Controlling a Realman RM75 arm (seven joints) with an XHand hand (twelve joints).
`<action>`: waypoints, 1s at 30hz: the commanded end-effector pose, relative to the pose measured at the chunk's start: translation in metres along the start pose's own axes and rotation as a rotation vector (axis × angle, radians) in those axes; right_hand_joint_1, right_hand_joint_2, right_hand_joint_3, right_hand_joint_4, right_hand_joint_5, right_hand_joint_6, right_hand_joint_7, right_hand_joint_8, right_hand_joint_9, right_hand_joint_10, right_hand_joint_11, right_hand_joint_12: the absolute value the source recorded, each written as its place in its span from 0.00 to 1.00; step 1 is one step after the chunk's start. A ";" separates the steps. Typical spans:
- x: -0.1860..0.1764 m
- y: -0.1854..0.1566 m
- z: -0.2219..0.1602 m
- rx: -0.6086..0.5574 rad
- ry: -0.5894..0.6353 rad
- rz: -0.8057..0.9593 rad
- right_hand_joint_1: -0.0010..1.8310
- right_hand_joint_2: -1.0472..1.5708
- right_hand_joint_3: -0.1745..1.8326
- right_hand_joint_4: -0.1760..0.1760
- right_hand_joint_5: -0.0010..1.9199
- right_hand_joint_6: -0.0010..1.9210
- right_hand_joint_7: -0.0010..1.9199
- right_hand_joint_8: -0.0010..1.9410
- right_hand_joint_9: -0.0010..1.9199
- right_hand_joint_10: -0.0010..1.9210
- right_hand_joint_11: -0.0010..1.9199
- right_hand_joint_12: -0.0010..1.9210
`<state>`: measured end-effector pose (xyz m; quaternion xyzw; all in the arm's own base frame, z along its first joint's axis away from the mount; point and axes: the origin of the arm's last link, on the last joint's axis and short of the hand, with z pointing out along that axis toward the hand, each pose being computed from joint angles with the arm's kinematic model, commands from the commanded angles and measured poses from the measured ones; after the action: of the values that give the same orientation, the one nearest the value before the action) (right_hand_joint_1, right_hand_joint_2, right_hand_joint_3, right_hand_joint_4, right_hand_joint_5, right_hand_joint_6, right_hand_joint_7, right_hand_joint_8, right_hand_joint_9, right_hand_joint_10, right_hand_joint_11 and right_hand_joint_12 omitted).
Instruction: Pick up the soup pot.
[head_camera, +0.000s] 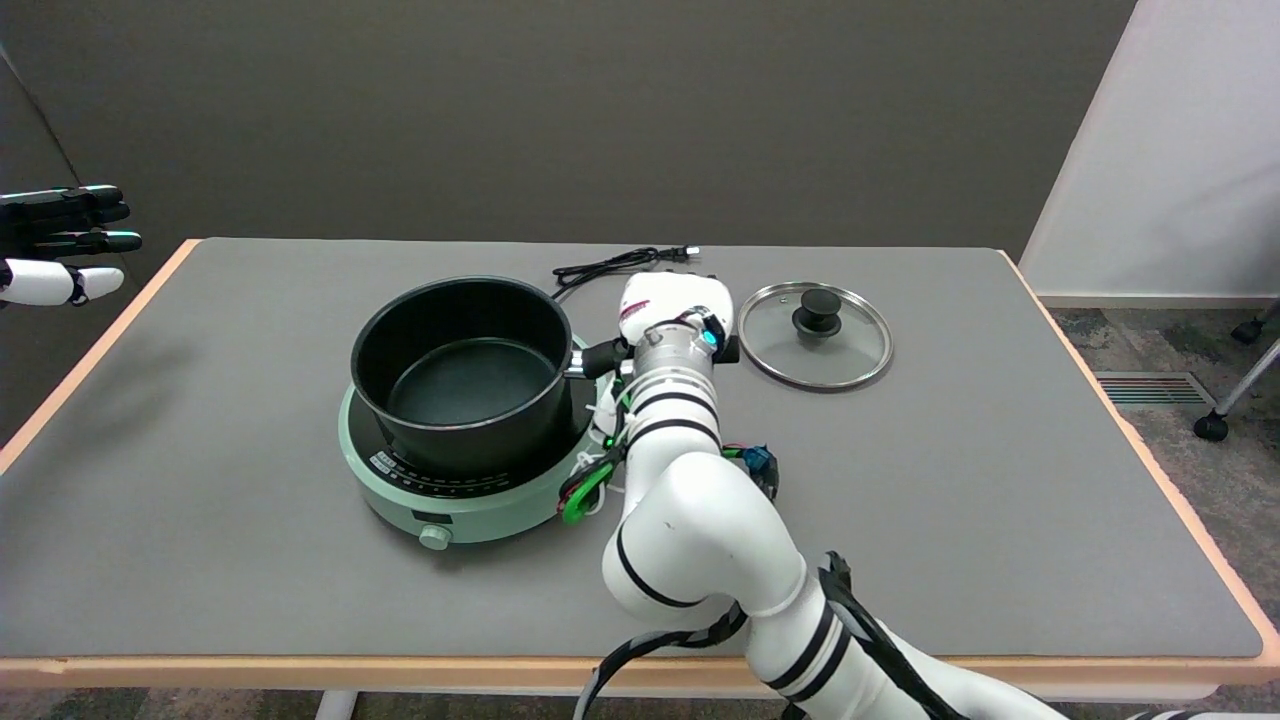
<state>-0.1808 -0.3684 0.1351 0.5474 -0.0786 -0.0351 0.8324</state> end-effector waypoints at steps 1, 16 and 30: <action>-0.001 0.002 0.000 0.008 -0.003 -0.010 0.69 0.40 0.56 0.29 0.71 0.71 0.71 0.70 0.71 0.71 0.71 0.71; -0.002 0.000 -0.001 0.019 -0.001 -0.013 0.65 0.60 0.41 0.42 0.99 0.99 0.99 0.98 0.99 0.99 0.99 0.99; -0.003 0.004 0.002 0.029 0.002 -0.010 0.60 0.60 0.48 0.37 0.95 0.95 0.95 0.94 0.95 0.95 0.95 0.95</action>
<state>-0.1834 -0.3677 0.1361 0.5568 -0.0765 -0.0394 0.8262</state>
